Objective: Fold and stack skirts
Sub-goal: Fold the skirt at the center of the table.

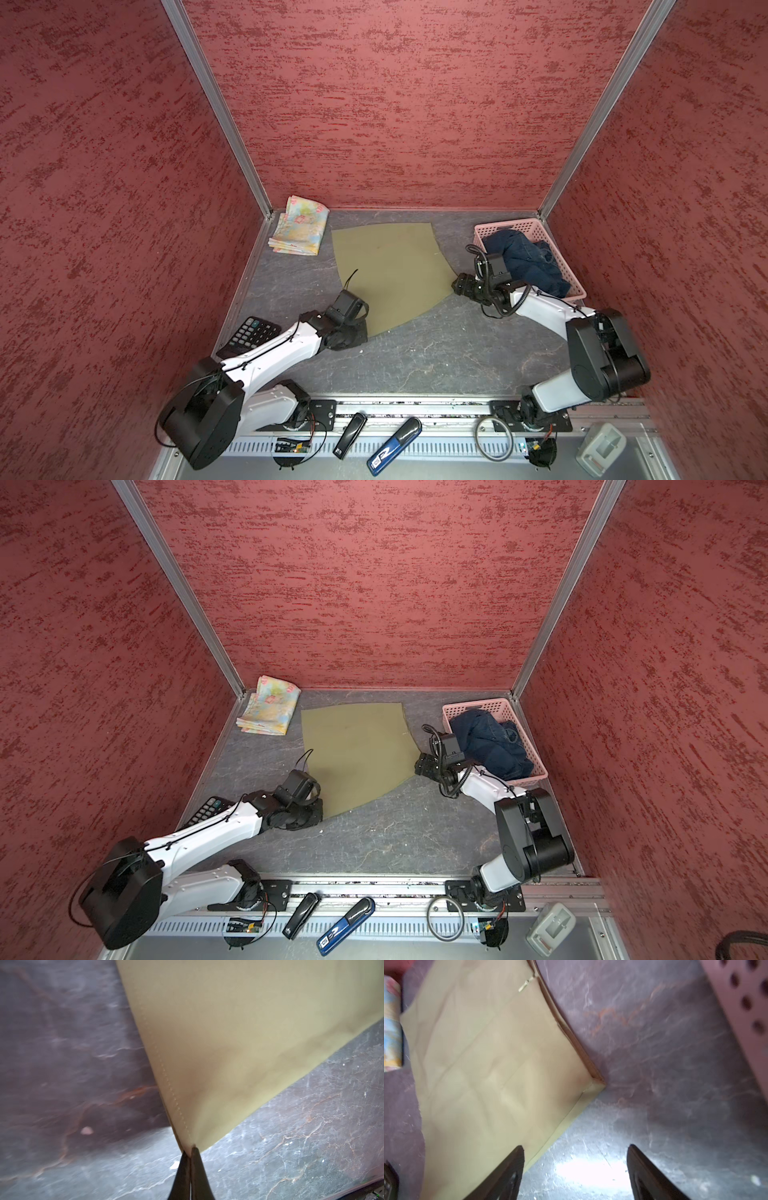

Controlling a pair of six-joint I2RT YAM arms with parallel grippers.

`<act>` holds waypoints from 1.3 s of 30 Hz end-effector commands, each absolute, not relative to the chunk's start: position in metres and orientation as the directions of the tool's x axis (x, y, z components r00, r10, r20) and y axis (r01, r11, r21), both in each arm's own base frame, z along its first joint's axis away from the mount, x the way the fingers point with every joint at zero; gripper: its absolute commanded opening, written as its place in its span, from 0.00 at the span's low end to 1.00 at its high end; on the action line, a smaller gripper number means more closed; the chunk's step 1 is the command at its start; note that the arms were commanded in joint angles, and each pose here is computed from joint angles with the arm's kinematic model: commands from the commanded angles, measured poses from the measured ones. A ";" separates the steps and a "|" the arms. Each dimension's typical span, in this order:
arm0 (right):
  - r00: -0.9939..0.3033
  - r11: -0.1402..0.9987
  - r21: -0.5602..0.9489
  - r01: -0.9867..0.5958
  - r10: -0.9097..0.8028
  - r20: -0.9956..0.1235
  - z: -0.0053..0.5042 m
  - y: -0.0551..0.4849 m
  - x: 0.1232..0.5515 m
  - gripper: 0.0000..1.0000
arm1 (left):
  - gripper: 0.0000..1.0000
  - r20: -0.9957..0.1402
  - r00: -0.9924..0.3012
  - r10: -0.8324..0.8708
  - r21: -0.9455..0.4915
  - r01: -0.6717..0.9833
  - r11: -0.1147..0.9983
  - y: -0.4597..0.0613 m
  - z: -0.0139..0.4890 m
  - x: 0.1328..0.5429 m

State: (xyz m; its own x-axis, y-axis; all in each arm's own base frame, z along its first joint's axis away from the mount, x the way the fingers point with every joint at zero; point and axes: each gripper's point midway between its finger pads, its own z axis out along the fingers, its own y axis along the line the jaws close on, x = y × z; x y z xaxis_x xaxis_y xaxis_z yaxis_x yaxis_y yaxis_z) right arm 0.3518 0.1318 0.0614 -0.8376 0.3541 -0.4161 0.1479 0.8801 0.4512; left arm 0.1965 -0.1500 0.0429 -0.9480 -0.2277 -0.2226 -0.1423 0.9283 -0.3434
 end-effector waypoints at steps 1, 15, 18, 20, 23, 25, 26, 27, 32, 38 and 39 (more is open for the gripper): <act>-0.828 0.874 0.455 0.170 0.377 -0.415 0.054 0.132 0.353 0.78 | 0.00 -0.203 -0.950 -0.239 -0.351 -0.158 0.923 -0.143 0.045 0.191; -0.827 0.791 0.557 0.252 0.475 -0.301 0.034 0.153 0.385 0.54 | 0.00 -0.219 -0.948 -0.231 -0.347 -0.146 0.926 -0.141 0.053 0.197; -0.831 0.780 0.572 0.254 0.478 -0.283 0.030 0.157 0.385 0.27 | 0.00 -0.226 -0.945 -0.234 -0.351 -0.145 0.925 -0.140 0.057 0.199; -0.824 0.785 0.566 0.253 0.481 -0.298 0.032 0.154 0.383 0.09 | 0.00 -0.235 -0.943 -0.236 -0.352 -0.144 0.925 -0.139 0.061 0.202; -0.808 0.814 0.524 0.249 0.473 -0.352 0.045 0.142 0.378 0.00 | 0.00 -0.252 -0.936 -0.245 -0.356 -0.146 0.923 -0.137 0.072 0.209; -0.802 0.827 0.506 0.246 0.467 -0.372 0.053 0.135 0.370 0.00 | 0.00 -0.267 -0.929 -0.255 -0.356 -0.150 0.922 -0.135 0.082 0.213; -0.801 0.828 0.505 0.243 0.465 -0.377 0.058 0.134 0.365 0.00 | 0.00 -0.273 -0.926 -0.262 -0.355 -0.156 0.922 -0.134 0.087 0.215; -0.803 0.832 0.499 0.242 0.460 -0.379 0.060 0.131 0.358 0.00 | 0.00 -0.280 -0.921 -0.271 -0.357 -0.162 0.920 -0.133 0.092 0.215; -0.820 0.871 0.422 0.251 0.423 -0.385 0.062 0.119 0.306 0.00 | 0.00 -0.289 -0.911 -0.294 -0.369 -0.177 0.912 -0.129 0.110 0.198; -0.828 0.884 0.387 0.264 0.414 -0.379 0.077 0.112 0.250 0.00 | 0.00 -0.326 -0.903 -0.281 -0.333 -0.168 0.928 -0.117 0.129 0.166; -0.821 0.879 0.397 0.263 0.420 -0.386 0.086 0.111 0.247 0.00 | 0.00 -0.346 -0.895 -0.282 -0.341 -0.160 0.926 -0.118 0.139 0.169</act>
